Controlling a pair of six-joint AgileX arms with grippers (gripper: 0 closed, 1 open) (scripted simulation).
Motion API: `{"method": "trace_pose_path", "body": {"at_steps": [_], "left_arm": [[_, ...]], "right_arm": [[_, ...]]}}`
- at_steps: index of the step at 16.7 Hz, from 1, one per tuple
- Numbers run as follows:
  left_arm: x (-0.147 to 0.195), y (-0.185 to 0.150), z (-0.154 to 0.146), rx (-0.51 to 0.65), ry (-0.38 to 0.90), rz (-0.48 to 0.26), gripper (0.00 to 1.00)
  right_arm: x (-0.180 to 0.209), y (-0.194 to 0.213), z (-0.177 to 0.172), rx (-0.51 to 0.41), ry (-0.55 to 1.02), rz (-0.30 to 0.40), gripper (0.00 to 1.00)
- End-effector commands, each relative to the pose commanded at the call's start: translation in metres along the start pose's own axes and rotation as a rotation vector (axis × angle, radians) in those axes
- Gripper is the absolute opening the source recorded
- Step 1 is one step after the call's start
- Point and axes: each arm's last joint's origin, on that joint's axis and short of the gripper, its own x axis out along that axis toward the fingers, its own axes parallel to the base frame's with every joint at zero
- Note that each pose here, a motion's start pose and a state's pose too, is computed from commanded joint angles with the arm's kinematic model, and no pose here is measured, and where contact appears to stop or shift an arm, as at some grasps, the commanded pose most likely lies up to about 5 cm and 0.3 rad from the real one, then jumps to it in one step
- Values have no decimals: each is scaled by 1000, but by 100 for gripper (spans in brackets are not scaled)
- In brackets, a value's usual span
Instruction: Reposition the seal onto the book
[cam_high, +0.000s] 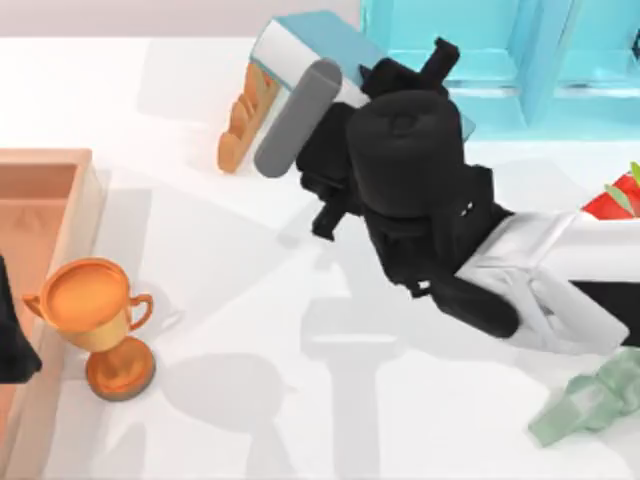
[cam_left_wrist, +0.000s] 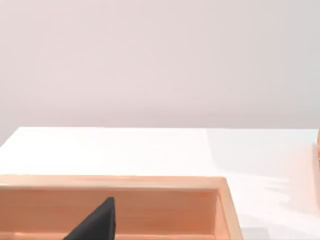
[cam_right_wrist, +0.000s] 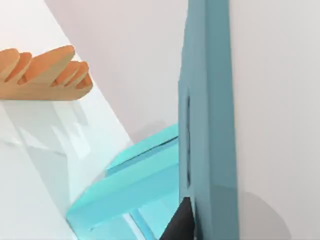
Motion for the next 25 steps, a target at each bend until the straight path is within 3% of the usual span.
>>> {"method": "trace_pose_path", "body": {"at_steps": [4, 7, 17, 25], "left_arm": [[0, 0, 0, 0, 0, 0, 100], [0, 0, 0, 0, 0, 0, 100], [0, 0, 0, 0, 0, 0, 100], [0, 0, 0, 0, 0, 0, 100]], "right_arm": [[-39, 94, 27, -367, -9, 65, 0], [-54, 126, 29, -518, -12, 74, 0], [-57, 133, 26, -564, 13, 76, 0], [-59, 133, 27, -544, -4, 78, 0]]}}
